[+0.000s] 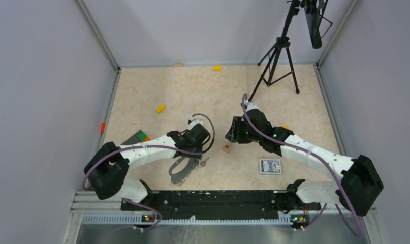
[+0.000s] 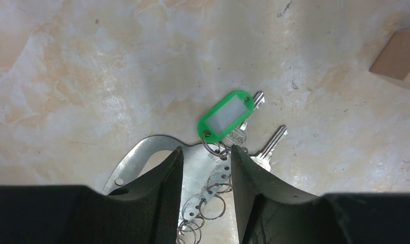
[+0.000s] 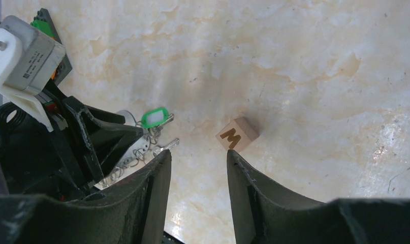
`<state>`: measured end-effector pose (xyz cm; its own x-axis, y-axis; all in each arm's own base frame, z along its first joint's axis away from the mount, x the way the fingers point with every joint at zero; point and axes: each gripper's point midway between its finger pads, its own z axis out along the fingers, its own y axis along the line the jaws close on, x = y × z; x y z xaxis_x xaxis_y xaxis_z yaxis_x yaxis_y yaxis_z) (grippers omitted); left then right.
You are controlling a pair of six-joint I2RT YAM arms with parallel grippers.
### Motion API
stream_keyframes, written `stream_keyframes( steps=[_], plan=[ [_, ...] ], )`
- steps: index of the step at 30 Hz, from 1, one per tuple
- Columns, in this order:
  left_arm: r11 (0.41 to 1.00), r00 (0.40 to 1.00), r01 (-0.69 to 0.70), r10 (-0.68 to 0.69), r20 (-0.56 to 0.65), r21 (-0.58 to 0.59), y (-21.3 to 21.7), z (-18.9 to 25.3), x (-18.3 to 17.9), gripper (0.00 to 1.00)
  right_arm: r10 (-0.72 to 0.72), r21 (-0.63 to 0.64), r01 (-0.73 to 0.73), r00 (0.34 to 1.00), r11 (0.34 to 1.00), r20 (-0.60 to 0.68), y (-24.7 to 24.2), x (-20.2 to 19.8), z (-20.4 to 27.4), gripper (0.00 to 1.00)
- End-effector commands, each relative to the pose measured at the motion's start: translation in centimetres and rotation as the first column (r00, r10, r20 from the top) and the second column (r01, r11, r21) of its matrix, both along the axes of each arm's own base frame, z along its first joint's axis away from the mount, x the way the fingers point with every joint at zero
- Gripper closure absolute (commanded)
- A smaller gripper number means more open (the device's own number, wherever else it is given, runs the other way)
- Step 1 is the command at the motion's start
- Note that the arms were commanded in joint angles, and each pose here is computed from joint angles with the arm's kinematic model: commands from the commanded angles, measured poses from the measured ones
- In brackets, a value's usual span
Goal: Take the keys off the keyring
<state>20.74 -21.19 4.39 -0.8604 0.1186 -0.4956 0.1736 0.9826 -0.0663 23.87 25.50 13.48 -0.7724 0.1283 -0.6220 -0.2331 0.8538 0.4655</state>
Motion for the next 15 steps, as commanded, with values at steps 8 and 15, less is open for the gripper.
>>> stream_keyframes(
  steps=[8, 15],
  plan=[
    [0.999, 0.998, -0.042, 0.042, -0.036, -0.011, -0.7, -1.0, -0.1, 0.62, -0.010, 0.008, 0.010, 1.000, 1.000, 0.021, -0.2, 0.5, 0.5, 0.56],
    [0.999, 0.998, -0.047, 0.047, -0.040, -0.001, -0.7, -1.5, 0.0, 0.66, -0.014, 0.009, 0.014, 1.000, 1.000, 0.023, -0.3, 0.4, 0.7, 0.56]
  ],
)
